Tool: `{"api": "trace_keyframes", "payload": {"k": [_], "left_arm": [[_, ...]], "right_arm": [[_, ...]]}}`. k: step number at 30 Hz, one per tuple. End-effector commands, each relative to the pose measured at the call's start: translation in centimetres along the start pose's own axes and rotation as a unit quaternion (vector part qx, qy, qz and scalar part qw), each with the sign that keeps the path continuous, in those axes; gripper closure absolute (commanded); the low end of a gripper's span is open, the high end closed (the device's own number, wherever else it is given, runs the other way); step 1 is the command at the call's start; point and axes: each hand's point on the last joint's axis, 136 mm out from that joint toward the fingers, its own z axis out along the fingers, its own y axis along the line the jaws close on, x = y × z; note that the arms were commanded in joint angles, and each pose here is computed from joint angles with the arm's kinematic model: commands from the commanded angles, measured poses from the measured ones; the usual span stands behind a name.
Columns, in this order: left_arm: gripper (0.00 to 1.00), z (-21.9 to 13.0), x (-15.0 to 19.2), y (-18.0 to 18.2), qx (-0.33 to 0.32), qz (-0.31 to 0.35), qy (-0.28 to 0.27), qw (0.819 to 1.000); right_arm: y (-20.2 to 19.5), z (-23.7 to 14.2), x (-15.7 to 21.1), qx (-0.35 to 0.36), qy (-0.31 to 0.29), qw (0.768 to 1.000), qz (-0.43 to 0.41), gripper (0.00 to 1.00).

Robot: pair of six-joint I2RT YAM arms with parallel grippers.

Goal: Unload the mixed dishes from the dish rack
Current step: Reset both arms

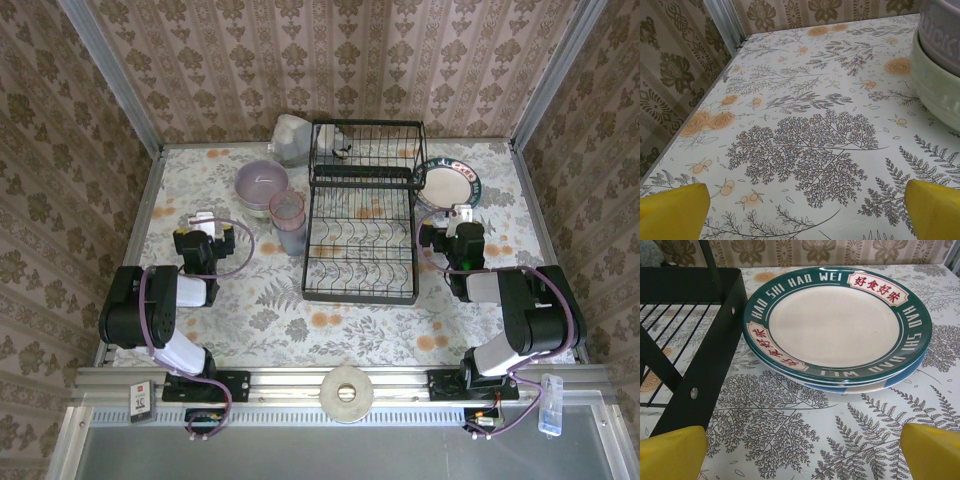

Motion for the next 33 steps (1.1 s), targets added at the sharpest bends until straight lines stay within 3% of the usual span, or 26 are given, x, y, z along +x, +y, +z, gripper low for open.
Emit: {"api": "trace_keyframes", "payload": {"k": [1, 33], "left_arm": [[0.0, 0.06, -1.29, 0.06, -0.003, -0.007, -0.015, 1.0], [0.0, 0.04, -1.33, 0.01, -0.003, -0.006, -0.015, 1.0]], "right_arm": [[0.17, 0.23, -0.9, -0.008, -0.011, 1.0, 0.006, 0.0], [0.27, 0.24, -0.89, -0.009, -0.011, 1.0, 0.004, 0.0]]}}
